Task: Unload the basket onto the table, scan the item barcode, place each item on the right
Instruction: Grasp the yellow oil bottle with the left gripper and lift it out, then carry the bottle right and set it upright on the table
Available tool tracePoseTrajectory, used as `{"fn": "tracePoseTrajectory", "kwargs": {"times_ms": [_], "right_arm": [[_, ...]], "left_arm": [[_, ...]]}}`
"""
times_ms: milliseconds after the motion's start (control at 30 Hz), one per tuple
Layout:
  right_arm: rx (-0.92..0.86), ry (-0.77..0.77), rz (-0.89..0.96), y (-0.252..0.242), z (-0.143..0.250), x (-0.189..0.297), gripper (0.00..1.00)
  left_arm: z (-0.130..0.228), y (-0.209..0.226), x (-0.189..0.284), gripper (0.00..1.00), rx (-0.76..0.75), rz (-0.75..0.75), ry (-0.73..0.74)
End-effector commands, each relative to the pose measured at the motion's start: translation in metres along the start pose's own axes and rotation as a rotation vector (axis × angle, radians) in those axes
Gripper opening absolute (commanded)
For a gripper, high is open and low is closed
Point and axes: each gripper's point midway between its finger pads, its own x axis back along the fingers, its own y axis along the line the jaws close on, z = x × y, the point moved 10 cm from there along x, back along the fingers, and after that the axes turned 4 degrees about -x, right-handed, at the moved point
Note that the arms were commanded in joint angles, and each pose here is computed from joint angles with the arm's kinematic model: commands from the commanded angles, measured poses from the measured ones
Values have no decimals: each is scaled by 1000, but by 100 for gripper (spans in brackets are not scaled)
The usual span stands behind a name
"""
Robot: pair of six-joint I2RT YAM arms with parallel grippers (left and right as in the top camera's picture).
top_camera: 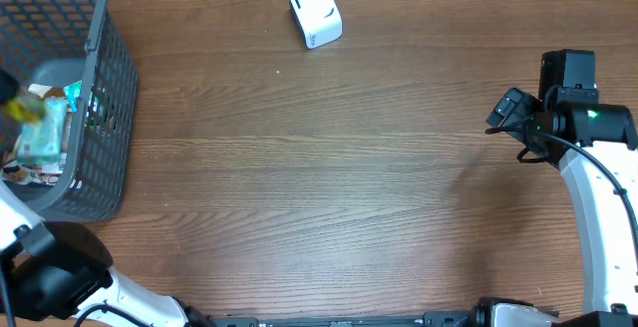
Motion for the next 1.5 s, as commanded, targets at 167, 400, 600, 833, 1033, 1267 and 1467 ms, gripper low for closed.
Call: {"fn": "tracePoseTrajectory", "kwargs": {"times_ms": [167, 400, 600, 833, 1033, 1267, 1467], "right_arm": [[-11, -14, -1, 1, -3, 2, 100], [-11, -14, -1, 1, -3, 2, 100], [-11, -14, -1, 1, -3, 2, 100], [-11, -14, -1, 1, -3, 2, 100], [-11, -14, -1, 1, -3, 2, 100], [-11, -14, -1, 1, -3, 2, 100], [-11, -14, -1, 1, -3, 2, 100]], "left_arm": [[-35, -36, 116, 29, 34, 210, -382], [-31, -76, 162, 28, -50, 340, -497], [-15, -121, 199, 28, -164, 440, -571], [13, -173, 224, 28, -289, 580, -551], [39, -221, 213, 28, -386, 655, -398], [70, -285, 187, 28, -526, 697, -216], [97, -337, 163, 28, -628, 747, -76]]}}
